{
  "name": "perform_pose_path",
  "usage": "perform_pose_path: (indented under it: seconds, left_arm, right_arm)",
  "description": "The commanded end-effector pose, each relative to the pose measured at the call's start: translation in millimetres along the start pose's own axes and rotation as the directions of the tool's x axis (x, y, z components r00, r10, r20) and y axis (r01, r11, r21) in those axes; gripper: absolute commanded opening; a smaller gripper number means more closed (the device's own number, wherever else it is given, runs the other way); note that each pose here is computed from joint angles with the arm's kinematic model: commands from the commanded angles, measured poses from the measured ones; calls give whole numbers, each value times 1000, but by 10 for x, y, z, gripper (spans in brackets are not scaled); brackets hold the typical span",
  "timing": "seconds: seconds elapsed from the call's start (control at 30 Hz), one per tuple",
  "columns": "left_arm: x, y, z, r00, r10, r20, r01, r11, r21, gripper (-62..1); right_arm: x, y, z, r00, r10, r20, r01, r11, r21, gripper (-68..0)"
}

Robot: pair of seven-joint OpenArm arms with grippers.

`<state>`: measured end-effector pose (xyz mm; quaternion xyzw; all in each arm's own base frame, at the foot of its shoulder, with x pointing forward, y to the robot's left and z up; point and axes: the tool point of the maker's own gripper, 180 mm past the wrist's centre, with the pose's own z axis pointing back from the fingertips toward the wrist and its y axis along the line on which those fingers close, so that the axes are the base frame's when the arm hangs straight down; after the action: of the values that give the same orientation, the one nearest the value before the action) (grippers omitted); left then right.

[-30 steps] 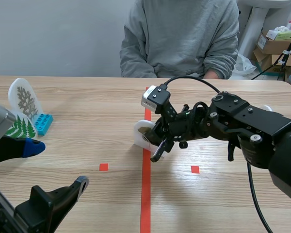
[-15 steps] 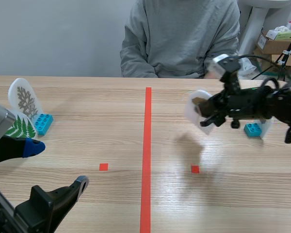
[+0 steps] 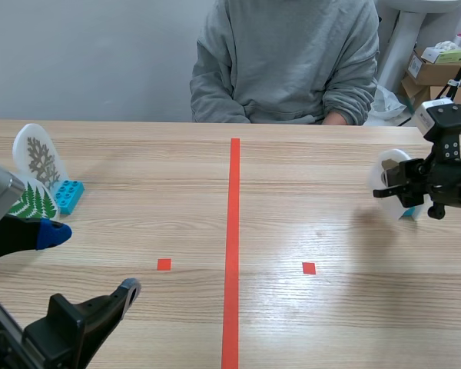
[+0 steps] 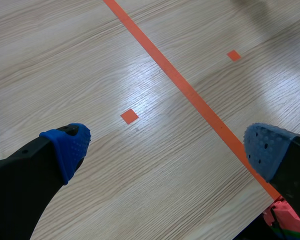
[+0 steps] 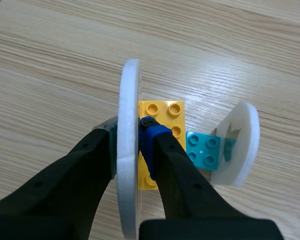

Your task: Do the leaf sorting experiment

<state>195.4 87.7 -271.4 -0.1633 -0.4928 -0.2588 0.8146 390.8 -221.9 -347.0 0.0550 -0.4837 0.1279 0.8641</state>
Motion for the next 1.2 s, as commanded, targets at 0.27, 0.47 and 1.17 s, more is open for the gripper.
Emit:
perform_pose_path:
  seconds: [0.27,0.47,1.17]
  left_arm:
    - [52,14,2,1000,10,26,-10,1000,5,14]
    - [52,14,2,1000,10,26,-10,1000,5,14]
    - [52,14,2,1000,10,26,-10,1000,5,14]
  right_arm:
    - [-105,-275,13,1000,-1,5,1,997,-75,-660]
    - [-88,-475,86,1000,-17,12,19,992,-128,-660]
    - [-88,-514,101,1000,-10,9,11,990,-139,-221]
